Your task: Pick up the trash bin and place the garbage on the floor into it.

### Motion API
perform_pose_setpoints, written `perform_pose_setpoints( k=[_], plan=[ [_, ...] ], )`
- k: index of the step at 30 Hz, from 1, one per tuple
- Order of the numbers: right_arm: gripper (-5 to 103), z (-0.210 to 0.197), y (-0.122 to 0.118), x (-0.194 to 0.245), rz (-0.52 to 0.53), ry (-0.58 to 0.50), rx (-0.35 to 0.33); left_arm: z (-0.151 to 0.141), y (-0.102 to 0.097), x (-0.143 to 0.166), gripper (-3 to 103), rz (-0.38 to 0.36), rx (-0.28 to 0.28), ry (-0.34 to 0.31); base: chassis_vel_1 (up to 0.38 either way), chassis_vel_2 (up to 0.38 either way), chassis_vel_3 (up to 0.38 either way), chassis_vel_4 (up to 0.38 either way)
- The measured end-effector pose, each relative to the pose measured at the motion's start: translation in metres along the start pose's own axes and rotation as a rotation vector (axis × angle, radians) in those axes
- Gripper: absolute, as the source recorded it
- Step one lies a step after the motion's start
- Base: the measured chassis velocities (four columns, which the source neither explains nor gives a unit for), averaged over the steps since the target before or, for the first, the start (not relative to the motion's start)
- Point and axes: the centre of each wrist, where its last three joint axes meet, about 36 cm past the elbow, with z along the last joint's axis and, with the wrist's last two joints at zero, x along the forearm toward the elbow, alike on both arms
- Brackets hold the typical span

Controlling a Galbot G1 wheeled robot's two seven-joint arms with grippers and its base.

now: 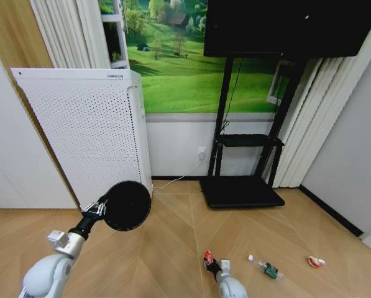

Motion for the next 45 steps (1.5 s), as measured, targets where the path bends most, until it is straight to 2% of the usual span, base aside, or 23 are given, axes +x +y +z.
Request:
perform_pose_setpoints(
  k=[3, 5, 6, 8, 9, 10, 12, 14, 15, 17, 20, 28, 30, 31, 33, 34, 35, 36, 37, 39, 40, 42, 45],
  plan=[
    [46, -0.015, -0.002, 0.005, -0.004, -0.043, -0.03, 0.006, 0.0, -0.008, 8, 0.008, 0.015, 0.001, 0.0, 0.0, 0.0, 0.0],
    [46, -0.05, 0.0, 0.012, -0.036, -0.116, -0.062, 0.019, 0.0, -0.019, 8, 0.008, 0.049, 0.006, 0.0, 0.0, 0.0, 0.0],
    [46, -0.05, 0.0, 0.012, -0.036, -0.116, -0.062, 0.019, 0.0, -0.019, 8, 0.008, 0.049, 0.006, 0.0, 0.0, 0.0, 0.0],
    [46, -0.088, 0.003, 0.03, -0.082, -0.199, -0.098, 0.038, -0.008, -0.044, 8, 0.032, 0.102, 0.017, 0.0, 0.0, 0.0, 0.0],
    [46, -0.088, 0.003, 0.03, -0.082, -0.199, -0.098, 0.038, -0.008, -0.044, 8, 0.032, 0.102, 0.017, 0.0, 0.0, 0.0, 0.0],
    [46, -0.106, 0.006, 0.043, -0.107, -0.241, -0.112, 0.049, -0.018, -0.058, 8, 0.048, 0.139, 0.029, 0.0, 0.0, 0.0, 0.0],
    [46, -0.115, 0.008, 0.05, -0.12, -0.262, -0.119, 0.055, -0.025, -0.066, 8, 0.057, 0.16, 0.035, 0.0, 0.0, 0.0, 0.0],
    [46, -0.14, 0.015, 0.072, -0.155, -0.315, -0.126, 0.069, -0.051, -0.088, 8, 0.074, 0.201, 0.051, 0.0, 0.0, 0.0, 0.0],
    [46, -0.14, 0.015, 0.072, -0.155, -0.315, -0.126, 0.069, -0.051, -0.088, 8, 0.074, 0.201, 0.051, 0.0, 0.0, 0.0, 0.0],
    [46, -0.151, 0.019, 0.083, -0.173, -0.338, -0.119, 0.071, -0.074, -0.099, 8, 0.078, 0.207, 0.055, 0.0, 0.0, 0.0, 0.0],
    [46, -0.154, 0.021, 0.087, -0.186, -0.347, -0.114, 0.071, -0.084, -0.101, 8, 0.09, 0.207, 0.057, 0.0, 0.0, 0.0, 0.0],
    [46, -0.167, 0.031, 0.103, -0.263, -0.39, -0.122, 0.082, -0.089, -0.104, 8, 0.094, 0.224, 0.082, 0.0, 0.0, 0.0, 0.0],
    [46, -0.181, 0.037, 0.117, -0.321, -0.431, -0.129, 0.086, -0.095, -0.107, 8, 0.093, 0.261, 0.1, 0.0, 0.0, 0.0, 0.0],
    [46, -0.181, 0.037, 0.117, -0.321, -0.431, -0.129, 0.086, -0.095, -0.107, 8, 0.093, 0.261, 0.1, 0.0, 0.0, 0.0, 0.0],
    [46, -0.198, 0.044, 0.144, -0.404, -0.5, -0.07, 0.096, -0.118, -0.122, 8, 0.089, 0.338, 0.132, 0.0, 0.0, 0.0, 0.0],
    [46, -0.2, 0.045, 0.148, -0.418, -0.506, -0.053, 0.099, -0.126, -0.126, 8, 0.091, 0.364, 0.141, 0.0, 0.0, 0.0, 0.0],
    [46, -0.2, 0.045, 0.148, -0.418, -0.506, -0.053, 0.099, -0.126, -0.126, 8, 0.091, 0.364, 0.141, 0.0, 0.0, 0.0, 0.0],
    [46, -0.199, 0.045, 0.152, -0.435, -0.505, -0.03, 0.101, -0.142, -0.132, 8, 0.104, 0.404, 0.155, 0.0, 0.0, 0.0, 0.0],
    [46, -0.199, 0.045, 0.152, -0.435, -0.505, -0.03, 0.101, -0.142, -0.132, 8, 0.104, 0.404, 0.155, 0.0, 0.0, 0.0, 0.0],
    [46, -0.196, 0.046, 0.153, -0.454, -0.495, -0.012, 0.105, -0.168, -0.142, 8, 0.134, 0.452, 0.173, 0.0, 0.0, 0.0, 0.0],
    [46, -0.196, 0.046, 0.153, -0.454, -0.495, -0.012, 0.105, -0.168, -0.142, 8, 0.134, 0.452, 0.173, 0.0, 0.0, 0.0, 0.0],
    [46, -0.192, 0.048, 0.149, -0.461, -0.481, -0.004, 0.107, -0.199, -0.148, 8, 0.185, 0.482, 0.194, 0.0, 0.0, 0.0, 0.0],
    [46, -0.189, 0.049, 0.146, -0.46, -0.473, 0.001, 0.106, -0.211, -0.149, 8, 0.206, 0.488, 0.201, 0.0, 0.0, 0.0, 0.0]
  ],
)
